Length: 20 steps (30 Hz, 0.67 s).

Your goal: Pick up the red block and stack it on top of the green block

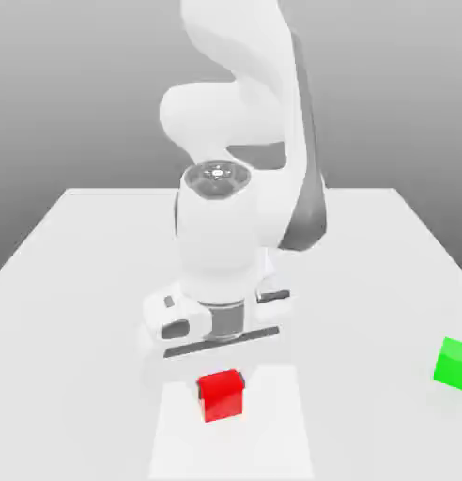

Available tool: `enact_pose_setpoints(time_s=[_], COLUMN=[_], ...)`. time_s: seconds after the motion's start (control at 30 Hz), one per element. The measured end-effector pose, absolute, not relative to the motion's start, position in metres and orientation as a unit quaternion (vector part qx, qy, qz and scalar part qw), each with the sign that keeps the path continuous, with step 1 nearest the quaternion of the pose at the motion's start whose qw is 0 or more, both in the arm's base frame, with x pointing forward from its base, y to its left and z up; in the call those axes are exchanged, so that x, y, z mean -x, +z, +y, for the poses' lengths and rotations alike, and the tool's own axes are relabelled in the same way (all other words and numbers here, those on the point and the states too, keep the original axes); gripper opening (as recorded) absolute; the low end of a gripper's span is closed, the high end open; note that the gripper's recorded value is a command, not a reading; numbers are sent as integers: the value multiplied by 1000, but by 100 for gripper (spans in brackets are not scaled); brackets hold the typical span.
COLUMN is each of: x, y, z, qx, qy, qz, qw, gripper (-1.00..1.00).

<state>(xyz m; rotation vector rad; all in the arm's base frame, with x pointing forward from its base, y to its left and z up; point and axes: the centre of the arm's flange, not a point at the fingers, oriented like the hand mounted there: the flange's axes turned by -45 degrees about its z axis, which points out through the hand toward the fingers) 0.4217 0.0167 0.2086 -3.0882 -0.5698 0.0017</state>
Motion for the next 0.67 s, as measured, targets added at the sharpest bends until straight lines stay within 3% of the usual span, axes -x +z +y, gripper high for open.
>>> enact_pose_setpoints(time_s=[0.17, 0.37, 0.53, 0.57, 0.67], x=[-406, -318, -310, -310, -310], y=[225, 243, 192, 184, 184], z=[170, 335, 348, 348, 348], qx=[954, 903, 901, 901, 901], qy=[1, 1, 0, 0, 0], qz=[-301, -429, -434, -434, -434], qw=[1, 1, 0, 0, 0], gripper=[-100, -100, -100, 100, 100])
